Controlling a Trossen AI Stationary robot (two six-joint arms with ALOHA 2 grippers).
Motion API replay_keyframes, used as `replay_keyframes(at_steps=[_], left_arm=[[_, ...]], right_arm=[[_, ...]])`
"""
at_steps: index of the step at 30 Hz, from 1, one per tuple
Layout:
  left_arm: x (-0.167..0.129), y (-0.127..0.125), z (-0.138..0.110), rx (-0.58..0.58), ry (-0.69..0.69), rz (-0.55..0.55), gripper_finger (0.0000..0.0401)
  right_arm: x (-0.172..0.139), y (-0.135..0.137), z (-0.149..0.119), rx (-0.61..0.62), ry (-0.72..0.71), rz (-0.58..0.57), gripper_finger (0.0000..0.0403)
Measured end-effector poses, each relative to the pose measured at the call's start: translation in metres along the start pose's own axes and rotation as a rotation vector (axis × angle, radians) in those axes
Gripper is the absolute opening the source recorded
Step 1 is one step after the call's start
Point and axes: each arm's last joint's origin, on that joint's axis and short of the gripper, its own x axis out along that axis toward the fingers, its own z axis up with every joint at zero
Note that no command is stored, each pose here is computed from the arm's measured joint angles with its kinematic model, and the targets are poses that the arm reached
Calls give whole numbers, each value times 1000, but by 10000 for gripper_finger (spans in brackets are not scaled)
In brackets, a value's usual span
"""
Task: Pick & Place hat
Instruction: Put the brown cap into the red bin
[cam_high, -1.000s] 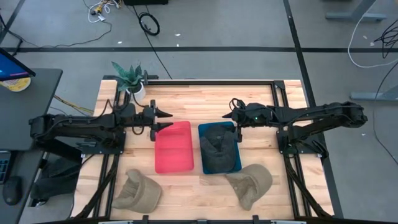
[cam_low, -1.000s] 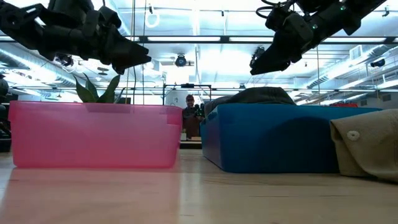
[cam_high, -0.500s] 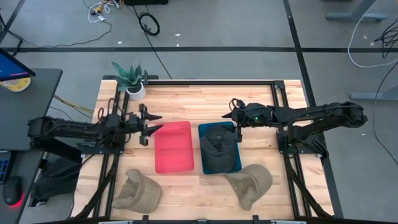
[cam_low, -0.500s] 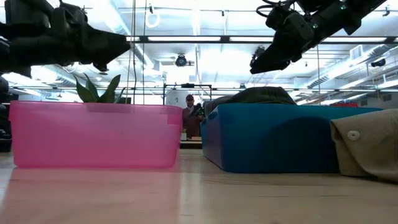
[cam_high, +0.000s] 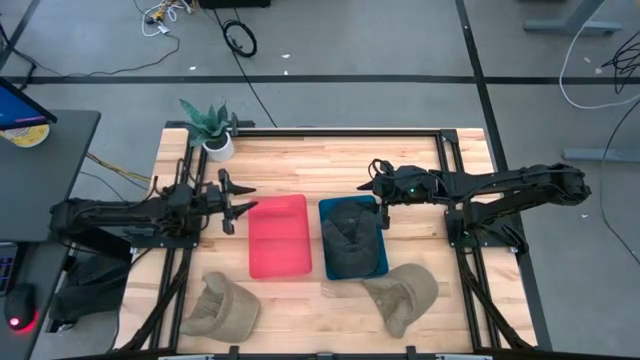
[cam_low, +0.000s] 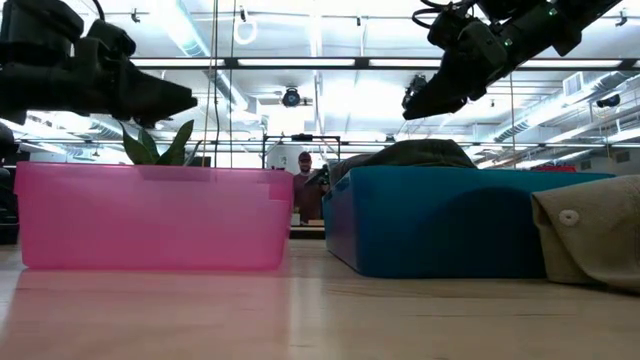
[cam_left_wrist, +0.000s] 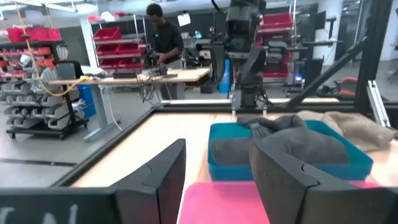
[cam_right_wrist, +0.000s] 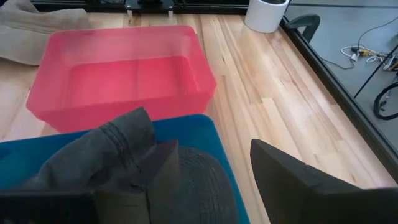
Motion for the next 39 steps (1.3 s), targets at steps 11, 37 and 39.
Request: replay_keyframes(at_steps=[11, 37, 39], left_arm=[[-17, 1, -7, -48, 67, -16, 181], [-25, 2, 4, -85, 65, -9, 181], [-25, 3, 6, -84, 45, 6, 181]], right_arm=[[0, 0, 0, 37, 6, 0, 206], [0, 2, 1, 145, -3, 9, 206], [0, 2, 1, 147, -4, 10, 206]])
